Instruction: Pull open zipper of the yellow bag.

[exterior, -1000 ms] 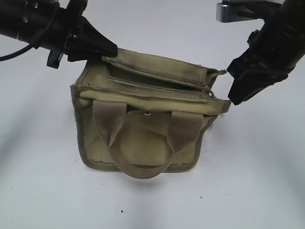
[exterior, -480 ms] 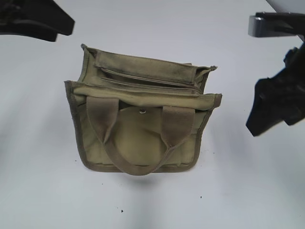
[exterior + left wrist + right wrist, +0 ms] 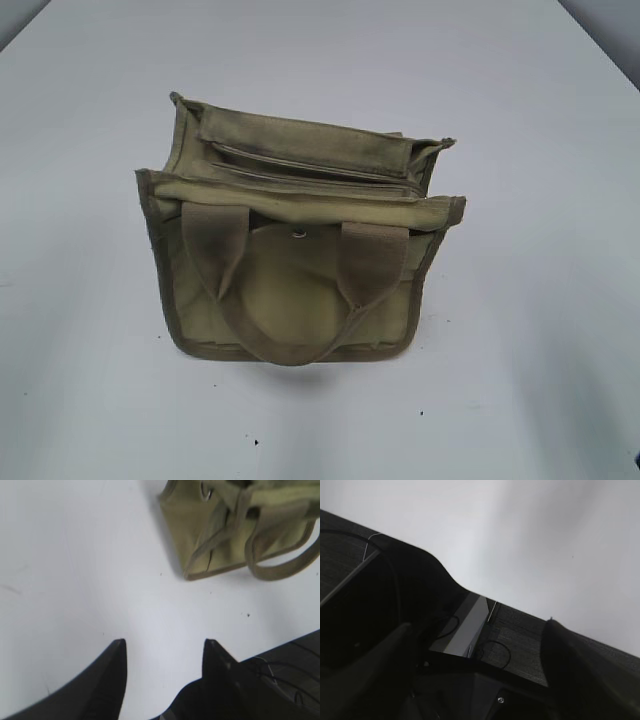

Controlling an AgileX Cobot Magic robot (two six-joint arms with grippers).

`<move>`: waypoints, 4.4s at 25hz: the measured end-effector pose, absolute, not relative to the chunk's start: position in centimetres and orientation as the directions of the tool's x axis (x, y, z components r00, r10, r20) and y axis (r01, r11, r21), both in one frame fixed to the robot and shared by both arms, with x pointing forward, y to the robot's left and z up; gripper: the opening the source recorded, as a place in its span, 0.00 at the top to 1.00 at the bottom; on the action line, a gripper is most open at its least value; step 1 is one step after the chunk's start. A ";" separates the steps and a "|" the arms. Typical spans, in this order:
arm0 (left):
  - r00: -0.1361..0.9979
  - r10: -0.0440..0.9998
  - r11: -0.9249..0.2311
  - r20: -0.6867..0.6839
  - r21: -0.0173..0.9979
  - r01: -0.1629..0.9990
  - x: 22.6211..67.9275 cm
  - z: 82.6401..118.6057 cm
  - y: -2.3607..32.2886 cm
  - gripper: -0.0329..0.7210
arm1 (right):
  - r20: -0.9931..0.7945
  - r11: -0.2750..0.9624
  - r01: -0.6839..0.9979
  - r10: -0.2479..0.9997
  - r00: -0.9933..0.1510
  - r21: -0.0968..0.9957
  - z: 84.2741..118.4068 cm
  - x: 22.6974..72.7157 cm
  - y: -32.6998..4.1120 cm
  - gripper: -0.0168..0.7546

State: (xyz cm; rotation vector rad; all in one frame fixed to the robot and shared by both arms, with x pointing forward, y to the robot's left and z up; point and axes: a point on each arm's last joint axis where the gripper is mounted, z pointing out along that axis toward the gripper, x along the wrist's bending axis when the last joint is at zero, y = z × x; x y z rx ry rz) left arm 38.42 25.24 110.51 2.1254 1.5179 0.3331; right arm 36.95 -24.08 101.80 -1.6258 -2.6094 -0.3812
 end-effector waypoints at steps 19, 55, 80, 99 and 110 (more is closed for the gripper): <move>0.320 0.946 -0.202 0.049 0.862 0.465 24.1 105.8 29.7 0.45 | 0.001 0.358 0.622 0.866 -0.499 0.696 104.2 27.1 -27.4 0.22; 0.116 0.992 -0.098 0.052 0.899 0.426 23.0 105.8 29.8 0.55 | 0.056 0.125 0.542 0.951 -0.305 0.831 105.0 25.1 -27.5 0.22; 0.152 0.987 -0.112 0.052 0.899 0.422 23.0 105.8 29.8 0.58 | 0.024 0.117 0.430 0.951 -0.308 0.895 105.0 23.1 -27.5 0.22; 0.152 0.987 -0.112 0.052 0.899 0.422 23.0 105.8 29.8 0.62 | -0.077 0.148 0.458 0.982 -0.170 0.876 104.7 23.3 -28.9 0.22; 0.152 0.987 -0.112 0.052 0.899 0.422 23.0 105.8 29.8 0.62 | -0.072 0.129 0.466 0.988 -0.139 0.876 104.7 23.4 -29.2 0.22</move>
